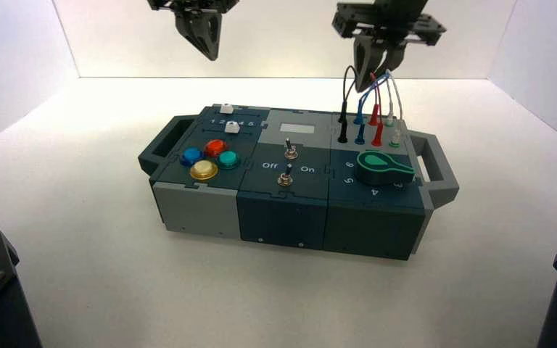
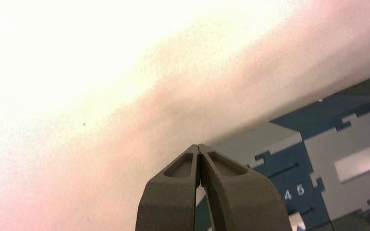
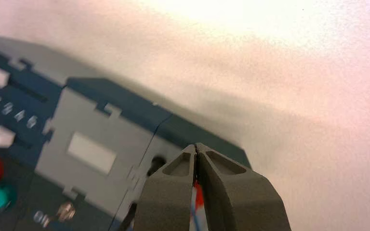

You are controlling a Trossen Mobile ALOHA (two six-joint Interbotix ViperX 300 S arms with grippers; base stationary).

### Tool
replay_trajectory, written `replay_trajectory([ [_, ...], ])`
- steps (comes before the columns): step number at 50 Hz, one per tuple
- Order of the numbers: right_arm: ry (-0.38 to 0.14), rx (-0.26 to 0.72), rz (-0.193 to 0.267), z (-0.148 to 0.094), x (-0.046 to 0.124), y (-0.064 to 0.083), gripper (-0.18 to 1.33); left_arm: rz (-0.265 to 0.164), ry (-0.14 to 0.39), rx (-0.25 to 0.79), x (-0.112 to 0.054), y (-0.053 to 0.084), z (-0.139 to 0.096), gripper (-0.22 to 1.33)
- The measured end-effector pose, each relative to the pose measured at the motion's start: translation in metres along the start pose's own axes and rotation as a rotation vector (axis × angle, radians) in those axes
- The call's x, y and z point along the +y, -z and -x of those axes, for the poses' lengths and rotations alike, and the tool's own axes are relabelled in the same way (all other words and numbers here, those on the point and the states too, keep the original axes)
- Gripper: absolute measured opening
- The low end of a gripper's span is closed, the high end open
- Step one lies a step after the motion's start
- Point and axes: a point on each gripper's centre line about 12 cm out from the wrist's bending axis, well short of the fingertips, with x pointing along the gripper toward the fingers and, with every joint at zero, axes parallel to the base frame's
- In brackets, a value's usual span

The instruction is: Move the box closer.

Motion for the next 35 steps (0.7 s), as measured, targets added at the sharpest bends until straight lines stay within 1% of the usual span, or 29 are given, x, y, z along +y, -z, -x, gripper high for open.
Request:
replay_trajectory([
  [2, 0.001, 0.005, 0.004, -0.003, 0.001, -0.003, -0.14, -0.002, 0.0, -0.003, 0.0, -0.004, -0.003, -0.16],
  [7, 0.001, 0.003, -0.003, -0.007, 0.0, -0.011, -0.14, -0.004, 0.002, 0.003, 0.001, -0.01, -0.011, -0.16],
  [10, 0.003, 0.0, -0.009, -0.008, -0.003, -0.015, -0.14, -0.01, 0.004, 0.002, 0.0, -0.016, -0.017, -0.16],
  [13, 0.006, 0.004, -0.016, -0.01, -0.006, -0.017, -0.14, -0.014, 0.007, 0.002, -0.002, -0.019, -0.02, -0.16],
  [17, 0.013, 0.016, -0.041, -0.014, -0.016, -0.018, -0.14, -0.022, 0.017, 0.009, -0.007, -0.025, -0.029, -0.16],
  [24, 0.023, 0.026, -0.071, -0.016, -0.029, -0.017, -0.14, -0.052, 0.04, 0.029, -0.024, -0.03, -0.043, -0.16],
  [25, 0.026, 0.03, -0.076, -0.017, -0.032, -0.017, -0.14, -0.059, 0.046, 0.037, -0.029, -0.031, -0.047, -0.16],
  [26, 0.026, 0.03, -0.078, -0.017, -0.032, -0.017, -0.14, -0.059, 0.046, 0.038, -0.029, -0.03, -0.048, -0.16],
  [27, 0.028, 0.032, -0.082, -0.018, -0.034, -0.016, -0.14, -0.069, 0.053, 0.048, -0.035, -0.031, -0.052, -0.16],
  [28, 0.029, 0.035, -0.08, -0.019, -0.034, -0.016, -0.14, -0.072, 0.053, 0.049, -0.035, -0.03, -0.053, -0.16],
  [29, 0.03, 0.038, -0.081, -0.02, -0.035, -0.016, -0.14, -0.082, 0.057, 0.056, -0.04, -0.031, -0.056, -0.16],
  [31, 0.03, 0.045, -0.08, -0.022, -0.035, -0.014, -0.14, -0.09, 0.061, 0.066, -0.044, -0.03, -0.06, -0.16],
  [35, 0.031, 0.062, -0.079, -0.029, -0.034, -0.012, -0.14, -0.101, 0.068, 0.085, -0.05, -0.028, -0.069, -0.16],
])
